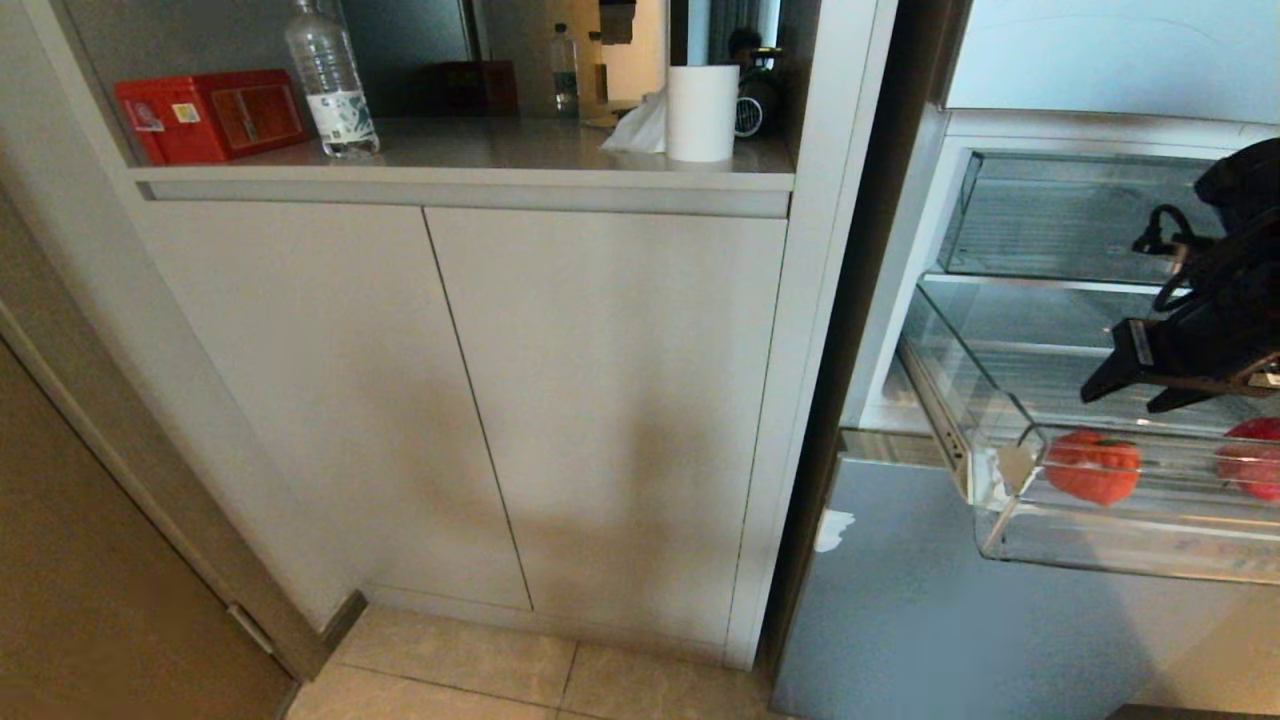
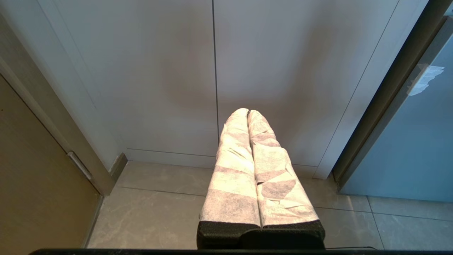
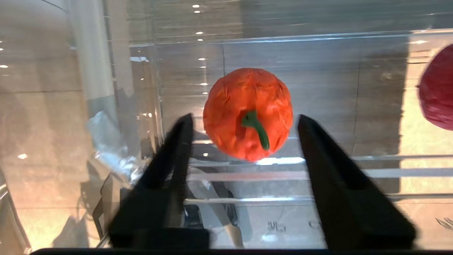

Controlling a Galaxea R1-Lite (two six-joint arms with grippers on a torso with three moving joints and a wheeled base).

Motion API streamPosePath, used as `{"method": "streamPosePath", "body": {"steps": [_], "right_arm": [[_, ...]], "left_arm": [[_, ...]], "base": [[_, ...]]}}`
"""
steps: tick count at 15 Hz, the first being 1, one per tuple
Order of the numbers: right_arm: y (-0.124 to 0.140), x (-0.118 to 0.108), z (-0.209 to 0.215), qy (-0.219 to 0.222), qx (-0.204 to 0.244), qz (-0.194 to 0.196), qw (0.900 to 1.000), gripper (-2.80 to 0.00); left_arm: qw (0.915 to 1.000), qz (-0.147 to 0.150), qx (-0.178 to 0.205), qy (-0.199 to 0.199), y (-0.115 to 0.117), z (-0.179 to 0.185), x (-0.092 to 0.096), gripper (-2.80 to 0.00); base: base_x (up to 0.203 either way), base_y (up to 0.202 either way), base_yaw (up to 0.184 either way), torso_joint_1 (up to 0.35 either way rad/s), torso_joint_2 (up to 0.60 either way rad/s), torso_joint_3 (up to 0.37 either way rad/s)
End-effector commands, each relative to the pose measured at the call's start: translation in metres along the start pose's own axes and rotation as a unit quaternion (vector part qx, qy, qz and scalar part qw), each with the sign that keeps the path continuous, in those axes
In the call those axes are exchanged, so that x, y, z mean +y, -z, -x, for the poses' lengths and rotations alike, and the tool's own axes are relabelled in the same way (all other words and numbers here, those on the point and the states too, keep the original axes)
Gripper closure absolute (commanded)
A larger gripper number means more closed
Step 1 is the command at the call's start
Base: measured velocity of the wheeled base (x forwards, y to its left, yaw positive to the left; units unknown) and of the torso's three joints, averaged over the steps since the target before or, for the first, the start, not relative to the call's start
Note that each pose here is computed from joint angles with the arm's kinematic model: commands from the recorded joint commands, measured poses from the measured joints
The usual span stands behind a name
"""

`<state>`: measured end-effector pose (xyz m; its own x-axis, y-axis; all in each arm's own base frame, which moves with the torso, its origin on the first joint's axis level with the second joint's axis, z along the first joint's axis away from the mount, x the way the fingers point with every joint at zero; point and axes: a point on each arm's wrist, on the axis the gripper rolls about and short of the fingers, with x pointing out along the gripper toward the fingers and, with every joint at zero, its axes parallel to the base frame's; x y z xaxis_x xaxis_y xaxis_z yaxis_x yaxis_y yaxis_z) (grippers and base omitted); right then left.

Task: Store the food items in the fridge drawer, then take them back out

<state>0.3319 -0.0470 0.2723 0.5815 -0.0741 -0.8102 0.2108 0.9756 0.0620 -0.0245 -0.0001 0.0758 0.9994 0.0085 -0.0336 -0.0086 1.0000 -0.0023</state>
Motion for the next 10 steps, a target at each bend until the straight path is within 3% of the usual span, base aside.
{"method": "streamPosePath", "body": {"steps": [1,10], "right_arm": [[-0.001,0.000,-0.019,0.002,0.023,-0.001,1.000,-2.80],[0.003,-0.001,-0.055,0.012,0.071,-0.010,0.997,-2.80]], "left_arm": [[1.0000,0.000,0.000,0.000,0.000,0.000,0.000,0.00],[1.0000,0.000,0.000,0.000,0.000,0.000,0.000,0.00]], "base": [[0.000,0.000,0.000,0.000,0.00,0.000],[0.000,0.000,0.000,0.000,0.00,0.000]]}}
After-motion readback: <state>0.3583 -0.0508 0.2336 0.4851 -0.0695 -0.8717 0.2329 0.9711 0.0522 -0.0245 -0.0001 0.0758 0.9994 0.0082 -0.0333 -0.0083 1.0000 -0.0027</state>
